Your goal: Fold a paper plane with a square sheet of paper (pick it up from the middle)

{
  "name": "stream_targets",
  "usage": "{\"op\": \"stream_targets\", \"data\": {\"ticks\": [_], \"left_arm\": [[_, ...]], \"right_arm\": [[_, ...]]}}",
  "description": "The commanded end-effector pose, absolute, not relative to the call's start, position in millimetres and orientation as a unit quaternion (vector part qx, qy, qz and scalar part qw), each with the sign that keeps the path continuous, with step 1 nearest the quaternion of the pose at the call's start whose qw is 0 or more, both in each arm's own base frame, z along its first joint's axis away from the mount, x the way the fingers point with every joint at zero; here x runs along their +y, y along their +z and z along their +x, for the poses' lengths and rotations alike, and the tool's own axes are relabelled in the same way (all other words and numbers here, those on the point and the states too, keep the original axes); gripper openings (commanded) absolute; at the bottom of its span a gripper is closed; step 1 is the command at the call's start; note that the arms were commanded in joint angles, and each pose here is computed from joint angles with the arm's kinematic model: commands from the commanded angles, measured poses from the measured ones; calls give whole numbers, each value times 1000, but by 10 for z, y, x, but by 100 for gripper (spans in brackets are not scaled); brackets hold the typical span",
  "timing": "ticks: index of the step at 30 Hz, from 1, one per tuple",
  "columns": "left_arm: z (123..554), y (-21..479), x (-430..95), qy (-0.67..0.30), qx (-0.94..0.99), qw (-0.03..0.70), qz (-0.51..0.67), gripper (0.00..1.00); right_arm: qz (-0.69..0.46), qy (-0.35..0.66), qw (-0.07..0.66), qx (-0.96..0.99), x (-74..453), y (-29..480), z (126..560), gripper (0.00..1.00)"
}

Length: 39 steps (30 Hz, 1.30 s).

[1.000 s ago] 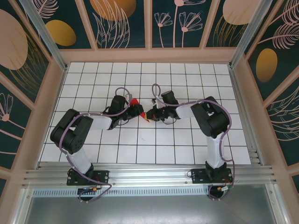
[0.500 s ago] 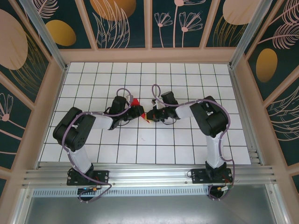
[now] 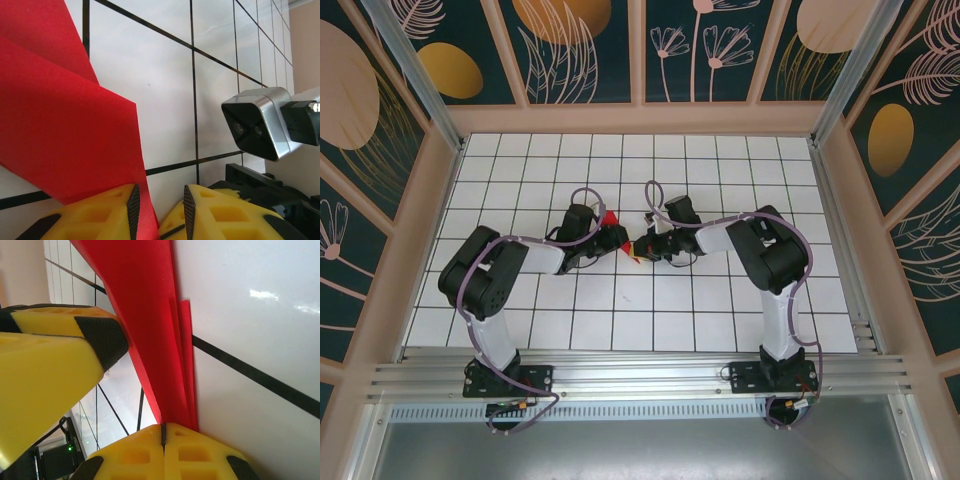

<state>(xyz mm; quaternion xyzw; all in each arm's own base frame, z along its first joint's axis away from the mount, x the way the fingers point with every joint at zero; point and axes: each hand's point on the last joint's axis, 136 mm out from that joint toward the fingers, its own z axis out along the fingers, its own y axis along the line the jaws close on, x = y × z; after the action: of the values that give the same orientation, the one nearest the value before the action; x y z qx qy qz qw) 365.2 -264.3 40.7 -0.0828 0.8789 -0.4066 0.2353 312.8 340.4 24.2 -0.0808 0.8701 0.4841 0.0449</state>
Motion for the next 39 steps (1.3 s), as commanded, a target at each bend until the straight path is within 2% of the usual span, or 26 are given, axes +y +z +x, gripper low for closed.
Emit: {"op": "stream_targets", "data": {"ticks": [1,18,31,39], "left_arm": [[3704,353,-2622,-394,884,236,-83,32],[3734,102,-2487,-333,912,215,-109,31],[3749,-71,-2393,-282,933,190,-121,30],[3779,-65,-2410,-281,933,188,-121,30]], "right_arm": [[-68,474,18,878,3380,99,3079,0],[-78,471,24,878,3403,165,3126,0],[-106,461,42,880,3366,286,3117,19],[-124,437,51,890,3296,244,3094,19]]}}
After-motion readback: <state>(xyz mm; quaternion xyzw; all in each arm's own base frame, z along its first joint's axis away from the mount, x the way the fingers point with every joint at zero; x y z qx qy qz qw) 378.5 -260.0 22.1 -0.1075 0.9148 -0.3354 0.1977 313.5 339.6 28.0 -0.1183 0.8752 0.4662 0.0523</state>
